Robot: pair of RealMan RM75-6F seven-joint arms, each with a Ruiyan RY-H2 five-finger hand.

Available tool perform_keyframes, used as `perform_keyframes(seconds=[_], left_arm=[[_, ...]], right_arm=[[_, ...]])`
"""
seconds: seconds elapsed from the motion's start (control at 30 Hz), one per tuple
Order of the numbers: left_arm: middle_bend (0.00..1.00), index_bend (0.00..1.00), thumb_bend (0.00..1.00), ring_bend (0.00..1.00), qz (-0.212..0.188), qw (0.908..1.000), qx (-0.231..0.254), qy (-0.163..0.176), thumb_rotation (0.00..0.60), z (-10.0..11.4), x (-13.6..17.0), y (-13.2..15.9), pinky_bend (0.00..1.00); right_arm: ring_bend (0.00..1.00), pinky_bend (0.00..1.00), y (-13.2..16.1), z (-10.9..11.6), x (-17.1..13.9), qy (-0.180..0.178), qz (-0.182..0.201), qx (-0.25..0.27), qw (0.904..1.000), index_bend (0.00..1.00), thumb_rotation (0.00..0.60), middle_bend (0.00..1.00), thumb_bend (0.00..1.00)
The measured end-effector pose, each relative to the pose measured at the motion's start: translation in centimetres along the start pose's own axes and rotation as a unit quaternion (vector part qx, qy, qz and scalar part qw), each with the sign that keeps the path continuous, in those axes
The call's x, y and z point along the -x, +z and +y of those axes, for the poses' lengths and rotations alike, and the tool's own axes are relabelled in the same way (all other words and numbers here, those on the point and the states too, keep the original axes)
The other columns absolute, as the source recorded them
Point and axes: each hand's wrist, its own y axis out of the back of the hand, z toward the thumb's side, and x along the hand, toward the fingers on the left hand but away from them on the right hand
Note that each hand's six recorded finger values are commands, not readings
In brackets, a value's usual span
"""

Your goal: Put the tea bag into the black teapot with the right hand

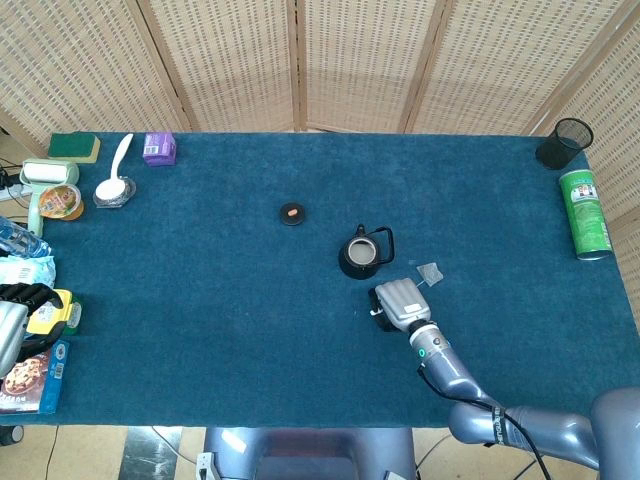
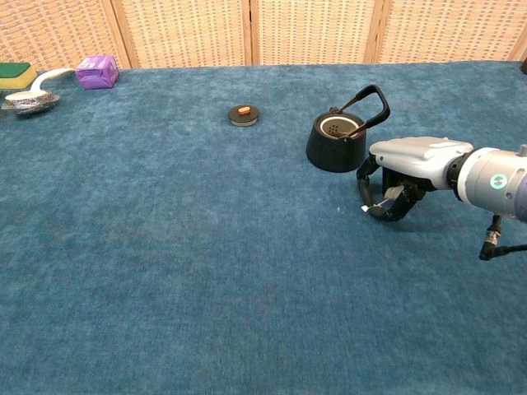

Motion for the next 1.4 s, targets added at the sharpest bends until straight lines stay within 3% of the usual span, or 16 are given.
perform_keyframes(seconds=[0.6,0.83,1.03,1.4], left_arm=[[0.45,0.48,0.33,0.38,0.0,1.0,0.001,0.0,0.6,0.0,0.1,0.0,0.35],[0.45,0.48,0.33,0.38,-0.003,1.0,0.002,0.004,0.6,0.0,0.1,0.1,0.35],[0.45,0.48,0.33,0.38,-0.005,1.0,0.006,0.001,0.6,-0.2,0.2,0.4,0.35],[0.45,0.48,0.33,0.38,-0.017,0.9996,0.014,-0.015,0.6,-1.1,0.6,1.4,0.35]], right_arm=[[1.0,1.0,0.3,0.3,0.1,-0.008,-0.002,0.007,0.9999,0.59,0.6,1.0,0.49],[1.0,1.0,-0.4,1.5,-0.9,-0.024,-0.004,0.018,0.9995,0.61,0.6,1.0,0.49],[1.0,1.0,-1.6,3.8,-2.6,-0.048,-0.006,0.039,0.9981,0.61,0.6,1.0,0.49],[1.0,1.0,-4.2,10.0,-4.5,-0.098,-0.01,0.099,0.9901,0.62,0.6,1.0,0.49]])
